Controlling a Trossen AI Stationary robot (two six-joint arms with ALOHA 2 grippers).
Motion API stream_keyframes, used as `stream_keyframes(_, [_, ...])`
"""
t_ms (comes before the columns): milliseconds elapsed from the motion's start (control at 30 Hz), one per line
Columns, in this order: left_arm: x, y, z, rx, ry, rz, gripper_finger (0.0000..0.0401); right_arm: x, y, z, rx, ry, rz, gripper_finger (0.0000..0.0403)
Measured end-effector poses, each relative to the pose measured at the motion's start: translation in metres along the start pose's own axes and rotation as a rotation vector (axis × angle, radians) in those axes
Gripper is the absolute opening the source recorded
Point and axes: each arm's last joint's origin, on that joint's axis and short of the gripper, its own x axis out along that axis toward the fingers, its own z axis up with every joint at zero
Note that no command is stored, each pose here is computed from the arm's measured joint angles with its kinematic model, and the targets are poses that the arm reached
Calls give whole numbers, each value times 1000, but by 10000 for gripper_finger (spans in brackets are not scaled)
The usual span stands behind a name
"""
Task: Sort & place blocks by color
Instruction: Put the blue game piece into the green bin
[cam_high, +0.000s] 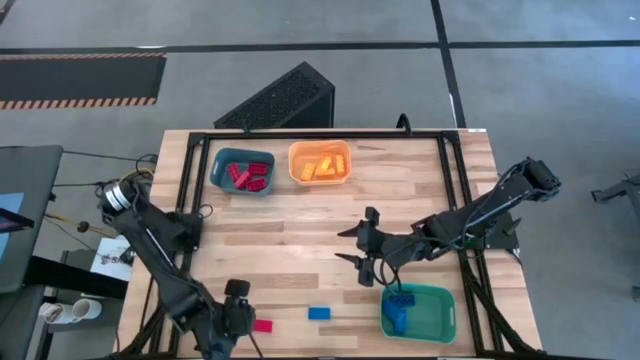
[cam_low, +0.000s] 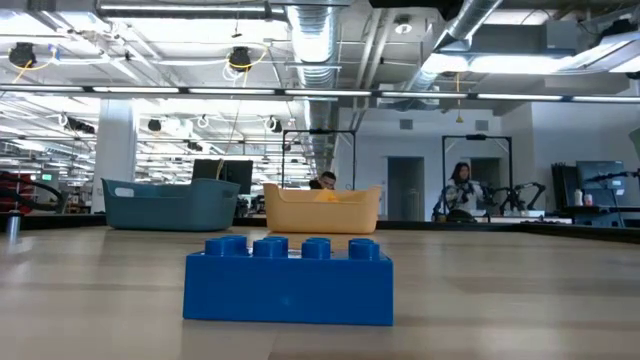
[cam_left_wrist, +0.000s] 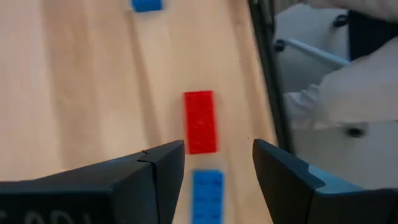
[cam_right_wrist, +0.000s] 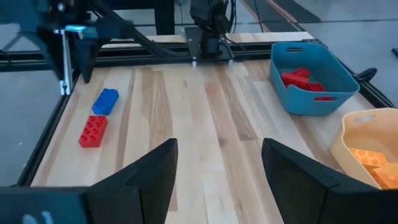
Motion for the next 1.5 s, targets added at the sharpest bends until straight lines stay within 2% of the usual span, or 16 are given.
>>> stream_keyframes(100, [8, -6, 2, -53, 13, -37, 179, -1, 1, 0, 2, 0, 3, 254])
stream_keyframes(300, [20, -7, -10, -92, 57, -20, 212, -3, 5, -1, 4, -4, 19, 254])
stream_keyframes(467, [31, -2, -38, -121, 73, 17, 248, -9, 15, -3, 11, -5, 43, 254])
stream_keyframes(633, [40, 8, -68, -208, 111, -60, 264, -15, 21, -5, 2, -22, 15, 254])
stream_keyframes(733, [44, 12, -76, -255, 167, -88, 266, -16, 23, -6, -1, -26, 7, 254])
stream_keyframes(900, [50, 17, -83, -230, 195, -68, 266, -15, 22, -5, 2, -26, 2, 254])
stream_keyframes(1333, [50, 18, -82, -154, 153, -51, 266, -9, 12, -3, 13, -25, -32, 254])
stream_keyframes(1500, [57, 14, -83, -137, 178, -69, 247, -8, 12, -3, 4, -23, -34, 254])
